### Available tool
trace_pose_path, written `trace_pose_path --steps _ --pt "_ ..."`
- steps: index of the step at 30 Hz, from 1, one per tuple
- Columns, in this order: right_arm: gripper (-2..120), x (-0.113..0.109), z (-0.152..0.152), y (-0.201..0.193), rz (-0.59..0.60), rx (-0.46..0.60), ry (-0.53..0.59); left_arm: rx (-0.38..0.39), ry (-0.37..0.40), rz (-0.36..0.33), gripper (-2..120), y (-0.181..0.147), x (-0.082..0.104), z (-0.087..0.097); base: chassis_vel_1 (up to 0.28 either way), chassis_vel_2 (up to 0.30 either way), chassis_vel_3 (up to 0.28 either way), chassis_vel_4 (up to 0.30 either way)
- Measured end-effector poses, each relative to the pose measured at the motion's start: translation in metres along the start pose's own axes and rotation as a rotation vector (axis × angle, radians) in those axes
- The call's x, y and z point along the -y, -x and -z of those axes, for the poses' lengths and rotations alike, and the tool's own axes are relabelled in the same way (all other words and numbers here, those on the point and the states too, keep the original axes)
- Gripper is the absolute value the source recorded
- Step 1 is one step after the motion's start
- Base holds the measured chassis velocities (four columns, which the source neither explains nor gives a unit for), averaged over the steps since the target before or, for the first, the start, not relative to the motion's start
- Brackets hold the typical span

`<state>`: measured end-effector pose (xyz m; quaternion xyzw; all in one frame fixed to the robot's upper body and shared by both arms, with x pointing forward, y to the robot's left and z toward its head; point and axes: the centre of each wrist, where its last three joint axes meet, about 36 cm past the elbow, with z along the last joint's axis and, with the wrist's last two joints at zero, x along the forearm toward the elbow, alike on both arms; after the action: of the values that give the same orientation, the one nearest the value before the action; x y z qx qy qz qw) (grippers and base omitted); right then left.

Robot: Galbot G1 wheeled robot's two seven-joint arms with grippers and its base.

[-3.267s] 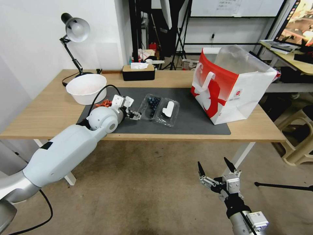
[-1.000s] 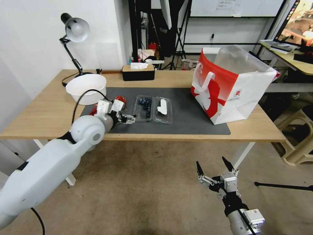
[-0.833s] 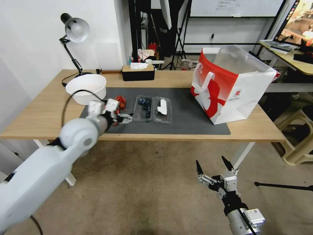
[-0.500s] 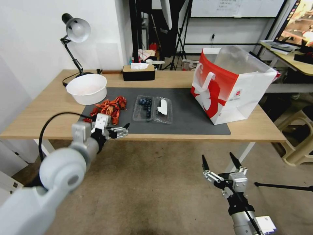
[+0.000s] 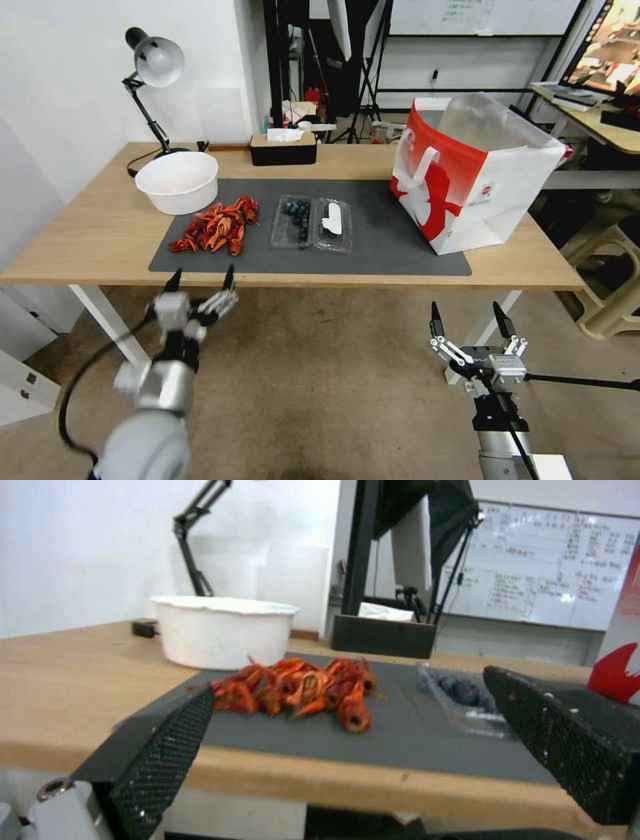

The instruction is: Close the takeout container lid, then place the container into the takeout bag.

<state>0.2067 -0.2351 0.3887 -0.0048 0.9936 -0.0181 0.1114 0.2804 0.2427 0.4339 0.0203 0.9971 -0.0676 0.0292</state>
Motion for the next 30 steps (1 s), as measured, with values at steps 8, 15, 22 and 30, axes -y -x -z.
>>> trace_pose_path --steps 8,15,22,30 --pt "100 -0.003 -0.017 -0.004 -0.011 0.055 -0.007 0.118 -0.032 0.054 100 -0.06 -0.01 -0.076 0.0 0.0 0.0 0.0" --pt "100 -0.007 -0.024 -0.01 0.008 0.018 0.018 0.1 -0.011 0.015 100 -0.077 -0.006 -0.088 0.0 0.0 0.0 0.0" --pt "100 -0.007 -0.022 -0.009 0.015 -0.02 0.048 0.074 0.04 -0.031 100 -0.069 -0.005 -0.082 0.0 0.0 0.0 0.0" --pt "100 -0.018 -0.012 -0.005 0.003 -0.079 0.184 0.056 0.046 -0.035 100 -0.067 -0.002 -0.08 0.0 0.0 0.0 0.0"
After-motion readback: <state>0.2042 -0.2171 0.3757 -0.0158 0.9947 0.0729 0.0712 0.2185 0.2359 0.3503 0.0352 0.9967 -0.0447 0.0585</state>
